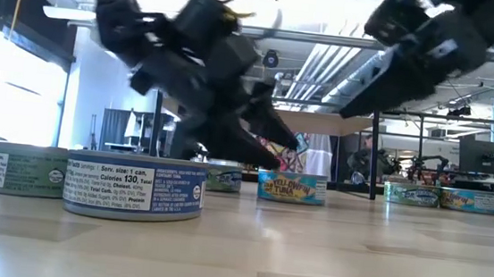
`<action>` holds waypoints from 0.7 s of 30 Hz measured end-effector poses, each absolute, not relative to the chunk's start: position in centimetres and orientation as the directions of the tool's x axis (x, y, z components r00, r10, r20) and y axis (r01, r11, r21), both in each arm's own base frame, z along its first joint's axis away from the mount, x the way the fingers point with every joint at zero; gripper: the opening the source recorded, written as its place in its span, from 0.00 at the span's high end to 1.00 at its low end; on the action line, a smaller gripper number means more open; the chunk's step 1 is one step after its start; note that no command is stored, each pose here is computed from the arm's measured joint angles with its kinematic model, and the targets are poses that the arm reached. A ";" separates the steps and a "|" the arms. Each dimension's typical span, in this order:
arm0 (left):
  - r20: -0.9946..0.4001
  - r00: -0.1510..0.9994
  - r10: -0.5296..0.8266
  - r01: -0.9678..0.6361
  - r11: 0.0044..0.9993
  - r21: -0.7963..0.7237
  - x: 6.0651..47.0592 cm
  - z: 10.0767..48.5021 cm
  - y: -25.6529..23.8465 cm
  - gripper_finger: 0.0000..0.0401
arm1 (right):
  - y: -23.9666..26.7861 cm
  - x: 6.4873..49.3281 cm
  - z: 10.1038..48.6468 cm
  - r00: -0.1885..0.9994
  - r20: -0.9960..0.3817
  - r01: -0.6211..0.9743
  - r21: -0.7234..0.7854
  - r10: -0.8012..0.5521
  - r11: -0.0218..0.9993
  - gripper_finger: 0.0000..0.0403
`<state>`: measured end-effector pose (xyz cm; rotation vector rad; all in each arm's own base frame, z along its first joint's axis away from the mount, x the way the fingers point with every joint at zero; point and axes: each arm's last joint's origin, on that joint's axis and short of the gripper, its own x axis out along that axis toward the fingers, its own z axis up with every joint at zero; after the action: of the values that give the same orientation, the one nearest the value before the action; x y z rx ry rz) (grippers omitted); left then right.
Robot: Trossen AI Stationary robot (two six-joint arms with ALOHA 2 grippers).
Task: Stack canned seafood by type on shelf
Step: Put the yellow tuna can on the shelf
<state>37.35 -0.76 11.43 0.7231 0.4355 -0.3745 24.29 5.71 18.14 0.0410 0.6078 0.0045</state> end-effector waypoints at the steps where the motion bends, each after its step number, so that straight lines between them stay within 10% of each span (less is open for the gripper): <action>1: -0.534 0.830 -0.159 0.479 0.695 0.537 37.9 11.3 -0.7 0.46 | 6.0 23.9 17.6 0.835 -0.549 0.019 0.077 0.026 0.997 0.79; 21: -0.749 0.654 0.104 0.433 0.761 0.483 39.0 12.8 -0.3 0.60 | 9.2 22.2 15.9 0.922 -0.383 0.086 0.061 -0.056 0.994 0.82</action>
<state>39.03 -0.35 12.82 0.7001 0.8530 -0.2051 22.17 9.21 15.93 0.0768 0.3911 -0.0732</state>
